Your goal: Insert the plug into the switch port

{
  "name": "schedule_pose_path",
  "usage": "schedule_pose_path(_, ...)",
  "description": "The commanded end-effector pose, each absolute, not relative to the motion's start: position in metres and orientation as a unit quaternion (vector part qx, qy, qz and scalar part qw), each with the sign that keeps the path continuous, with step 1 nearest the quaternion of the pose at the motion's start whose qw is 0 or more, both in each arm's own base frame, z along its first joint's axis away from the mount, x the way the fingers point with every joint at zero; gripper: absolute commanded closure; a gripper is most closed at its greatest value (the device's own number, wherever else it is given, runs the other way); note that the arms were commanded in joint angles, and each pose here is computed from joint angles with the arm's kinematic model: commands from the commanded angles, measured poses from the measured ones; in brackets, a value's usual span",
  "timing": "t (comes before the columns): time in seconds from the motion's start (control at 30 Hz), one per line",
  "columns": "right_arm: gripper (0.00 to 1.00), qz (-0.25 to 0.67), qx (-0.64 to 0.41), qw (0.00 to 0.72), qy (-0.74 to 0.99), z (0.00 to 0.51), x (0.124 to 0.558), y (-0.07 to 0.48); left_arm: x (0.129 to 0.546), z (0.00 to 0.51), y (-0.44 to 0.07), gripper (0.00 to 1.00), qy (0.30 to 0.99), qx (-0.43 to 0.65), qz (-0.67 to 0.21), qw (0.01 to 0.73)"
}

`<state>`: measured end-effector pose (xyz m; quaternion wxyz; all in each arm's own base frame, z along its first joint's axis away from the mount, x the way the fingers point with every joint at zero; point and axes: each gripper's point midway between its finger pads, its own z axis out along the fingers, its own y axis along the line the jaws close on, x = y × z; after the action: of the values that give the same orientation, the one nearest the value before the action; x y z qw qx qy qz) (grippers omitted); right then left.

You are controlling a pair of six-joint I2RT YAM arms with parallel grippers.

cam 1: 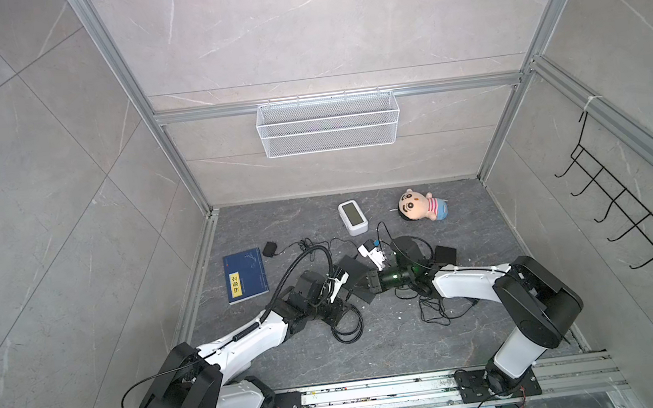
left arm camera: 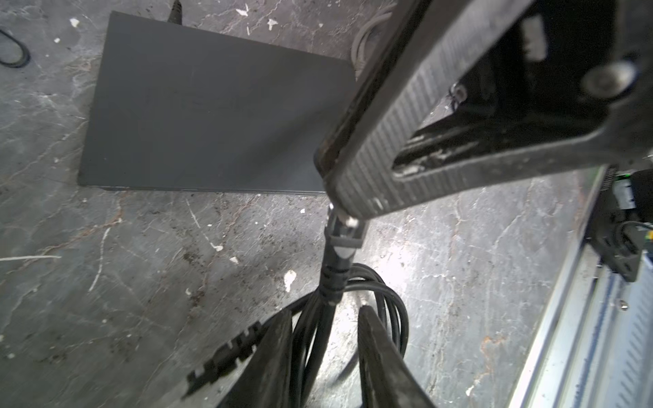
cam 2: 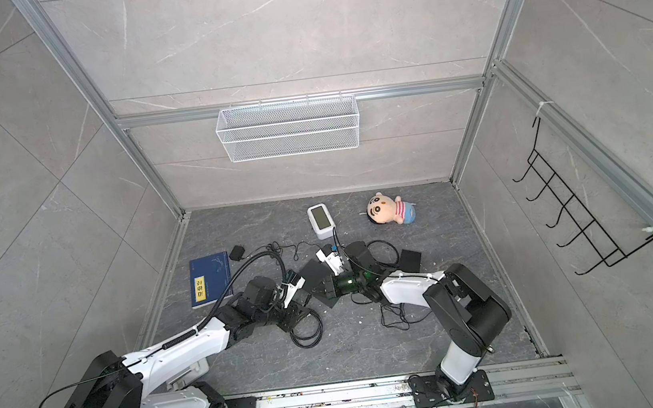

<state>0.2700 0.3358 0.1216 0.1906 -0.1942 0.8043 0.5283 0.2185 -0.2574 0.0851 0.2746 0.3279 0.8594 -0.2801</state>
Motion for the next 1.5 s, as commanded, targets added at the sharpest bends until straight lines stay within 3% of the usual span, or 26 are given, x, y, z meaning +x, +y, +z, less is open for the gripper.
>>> schedule_pose_path(0.0, 0.92, 0.55, -0.226, 0.21, 0.776, 0.136, 0.263, 0.34, 0.217, 0.108, -0.272, 0.66, 0.83, 0.332, -0.339, 0.293)
schedule_pose_path(0.27, 0.92, 0.559, -0.249, 0.218, 0.76, 0.137, 0.256, 0.34, 0.216, 0.123, -0.271, 0.7, 0.799, 0.307, -0.42, 0.302)
schedule_pose_path(0.67, 0.92, 0.583, -0.26, 0.231, 0.735, 0.146, 0.253, 0.342, 0.213, 0.125, -0.275, 0.91, 0.79, 0.311, -0.445, 0.286)
schedule_pose_path(0.8, 0.92, 0.58, -0.261, 0.229, 0.737, 0.144, 0.253, 0.342, 0.215, 0.124, -0.277, 0.93, 0.791, 0.311, -0.445, 0.282)
schedule_pose_path(0.87, 0.87, 0.578, -0.259, 0.224, 0.741, 0.142, 0.253, 0.342, 0.217, 0.123, -0.276, 0.94, 0.795, 0.308, -0.44, 0.282)
schedule_pose_path(1.07, 0.71, 0.578, -0.241, 0.219, 0.748, 0.147, 0.258, 0.338, 0.242, 0.112, -0.254, 0.97, 0.846, 0.284, -0.336, 0.3)
schedule_pose_path(1.27, 0.68, 0.522, -0.176, 0.2, 0.811, 0.133, 0.28, 0.328, 0.257, 0.127, -0.237, 0.97, 0.854, 0.277, -0.259, 0.356)
schedule_pose_path(1.47, 0.67, 0.5, -0.136, 0.196, 0.833, 0.131, 0.287, 0.322, 0.252, 0.128, -0.25, 0.98, 0.851, 0.339, -0.167, 0.364)
